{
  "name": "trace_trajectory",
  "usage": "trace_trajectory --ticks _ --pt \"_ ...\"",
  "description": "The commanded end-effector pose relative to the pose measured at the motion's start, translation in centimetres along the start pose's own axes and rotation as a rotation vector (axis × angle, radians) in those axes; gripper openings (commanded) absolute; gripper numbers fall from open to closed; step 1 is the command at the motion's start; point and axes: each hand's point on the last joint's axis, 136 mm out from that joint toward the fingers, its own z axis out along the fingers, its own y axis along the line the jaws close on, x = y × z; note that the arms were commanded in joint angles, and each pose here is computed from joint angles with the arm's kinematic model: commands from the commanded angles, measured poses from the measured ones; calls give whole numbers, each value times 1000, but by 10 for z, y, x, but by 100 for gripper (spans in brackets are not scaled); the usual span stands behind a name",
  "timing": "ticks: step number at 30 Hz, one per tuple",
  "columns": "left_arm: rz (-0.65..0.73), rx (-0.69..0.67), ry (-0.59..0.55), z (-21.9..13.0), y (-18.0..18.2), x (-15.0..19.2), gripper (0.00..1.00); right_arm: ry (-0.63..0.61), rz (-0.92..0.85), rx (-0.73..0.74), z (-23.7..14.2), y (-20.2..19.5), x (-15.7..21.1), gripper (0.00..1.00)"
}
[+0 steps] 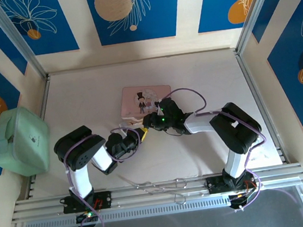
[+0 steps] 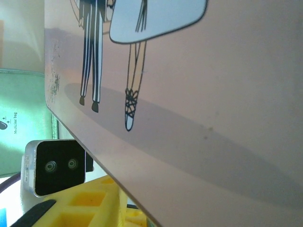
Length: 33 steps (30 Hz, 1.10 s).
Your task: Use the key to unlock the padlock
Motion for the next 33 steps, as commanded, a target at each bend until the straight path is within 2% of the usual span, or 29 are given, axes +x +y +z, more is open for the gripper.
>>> trace_trajectory --ticks 1,6,12,13,17,20,22,25,33 --pt "-13 -69 1 -8 20 -3 0 73 72 79 2 -31 24 26" --pt "-12 -64 4 -7 18 -4 0 82 77 71 2 -30 28 22" --pt "-5 -51 12 -6 14 -5 0 81 86 70 2 -32 31 1" --pt "2 -40 19 -5 10 -5 0 82 88 68 2 -32 32 0" --pt "52 0 24 -10 -5 0 28 72 108 72 4 -31 32 0" --pt "69 -8 -1 -21 -3 2 36 61 125 70 4 -30 32 0" --pt "51 -26 -6 -26 3 4 36 52 131 71 4 -29 31 0" --pt "41 -30 10 -22 4 11 26 49 132 77 4 -29 32 0" --pt "44 9 -5 -7 -11 15 16 54 140 75 6 -27 36 0"
